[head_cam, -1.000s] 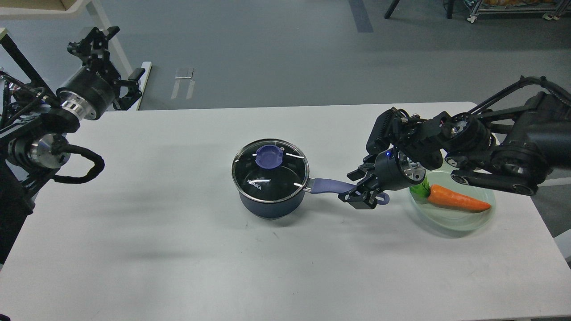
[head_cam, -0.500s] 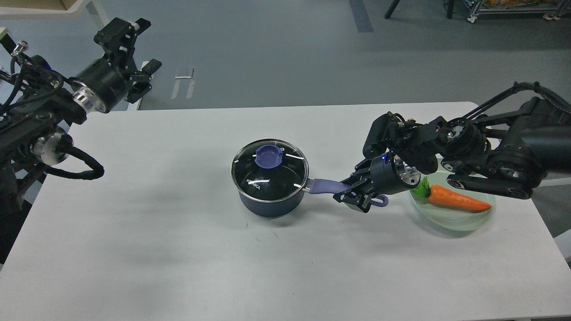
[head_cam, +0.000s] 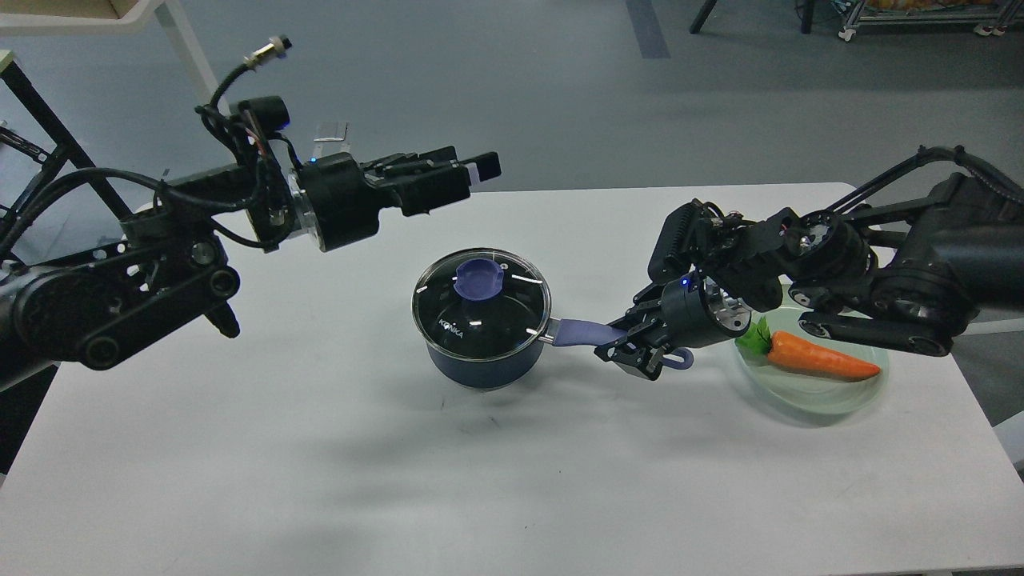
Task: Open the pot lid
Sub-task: 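Reach the left gripper over the pan and grasp the purple lid knob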
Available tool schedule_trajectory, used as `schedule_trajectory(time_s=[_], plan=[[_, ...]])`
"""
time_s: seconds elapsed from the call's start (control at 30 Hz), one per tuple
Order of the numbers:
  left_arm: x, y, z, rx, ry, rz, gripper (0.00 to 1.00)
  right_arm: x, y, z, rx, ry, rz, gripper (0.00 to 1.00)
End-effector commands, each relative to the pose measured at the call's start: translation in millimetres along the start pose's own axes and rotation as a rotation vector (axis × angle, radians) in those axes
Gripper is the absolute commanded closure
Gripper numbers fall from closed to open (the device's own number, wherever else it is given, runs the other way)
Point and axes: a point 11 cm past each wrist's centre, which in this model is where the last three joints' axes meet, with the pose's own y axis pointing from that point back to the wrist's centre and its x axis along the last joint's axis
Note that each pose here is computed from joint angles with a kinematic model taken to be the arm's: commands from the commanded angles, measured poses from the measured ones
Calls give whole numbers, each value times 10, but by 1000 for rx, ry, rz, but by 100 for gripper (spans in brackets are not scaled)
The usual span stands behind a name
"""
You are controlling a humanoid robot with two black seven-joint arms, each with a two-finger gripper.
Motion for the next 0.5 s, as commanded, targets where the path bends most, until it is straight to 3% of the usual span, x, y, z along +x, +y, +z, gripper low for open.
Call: schedule_trajectory(time_s=[0.0, 0.2, 0.47], plan=[[-352, -42, -4, -6, -253, -123, 4, 4, -4, -4, 1, 0, 0, 77], [-667, -133, -112, -7, -395, -199, 4, 37, -28, -44, 17, 8, 3, 78], [-709, -94, -223, 24, -385, -198, 4, 43, -26, -48, 19, 9, 3, 79]])
